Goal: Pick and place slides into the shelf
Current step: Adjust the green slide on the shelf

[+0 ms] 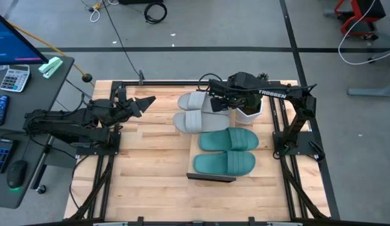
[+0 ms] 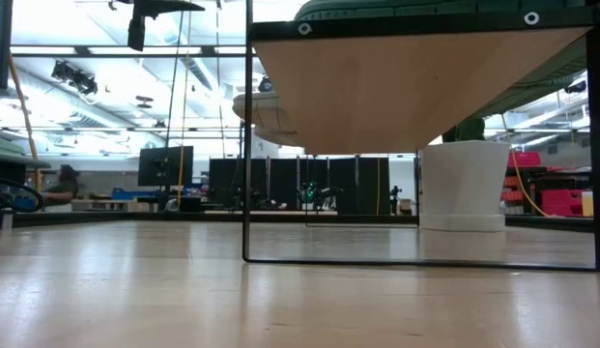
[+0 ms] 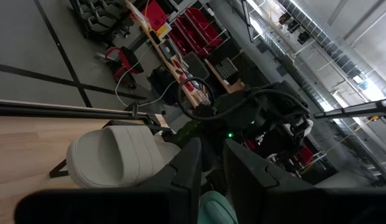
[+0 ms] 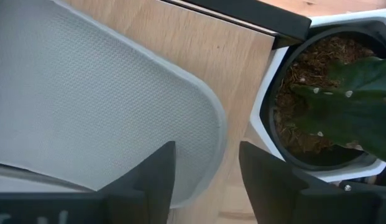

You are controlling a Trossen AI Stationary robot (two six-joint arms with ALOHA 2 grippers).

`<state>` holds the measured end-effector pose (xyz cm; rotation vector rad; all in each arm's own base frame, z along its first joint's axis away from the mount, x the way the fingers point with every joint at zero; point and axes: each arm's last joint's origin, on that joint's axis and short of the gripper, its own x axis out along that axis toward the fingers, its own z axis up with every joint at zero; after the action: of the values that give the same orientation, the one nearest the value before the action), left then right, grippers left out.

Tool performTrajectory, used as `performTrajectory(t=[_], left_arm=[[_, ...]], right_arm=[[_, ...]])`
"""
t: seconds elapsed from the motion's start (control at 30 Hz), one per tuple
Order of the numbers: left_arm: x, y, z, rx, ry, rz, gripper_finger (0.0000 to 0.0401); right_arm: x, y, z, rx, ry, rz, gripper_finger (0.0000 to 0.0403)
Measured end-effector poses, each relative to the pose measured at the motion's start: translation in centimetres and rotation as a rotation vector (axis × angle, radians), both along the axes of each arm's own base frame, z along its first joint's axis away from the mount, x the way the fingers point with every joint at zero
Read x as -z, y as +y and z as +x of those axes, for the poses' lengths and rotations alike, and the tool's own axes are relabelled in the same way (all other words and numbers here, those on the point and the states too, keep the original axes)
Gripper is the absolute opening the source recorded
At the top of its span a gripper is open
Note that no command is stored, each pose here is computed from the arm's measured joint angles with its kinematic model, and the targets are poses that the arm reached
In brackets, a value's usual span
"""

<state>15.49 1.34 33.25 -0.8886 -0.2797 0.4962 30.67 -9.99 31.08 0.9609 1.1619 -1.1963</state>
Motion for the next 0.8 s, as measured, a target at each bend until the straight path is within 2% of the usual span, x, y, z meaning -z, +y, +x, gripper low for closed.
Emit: performTrajectory(t=[0.8], left_arm=[[0.0, 0.0, 0.0, 0.001, 0.0, 0.0, 0.007]], right_arm=[[-0.59, -0.09, 0.09, -0.014, 0.0, -0.065, 0.0134]])
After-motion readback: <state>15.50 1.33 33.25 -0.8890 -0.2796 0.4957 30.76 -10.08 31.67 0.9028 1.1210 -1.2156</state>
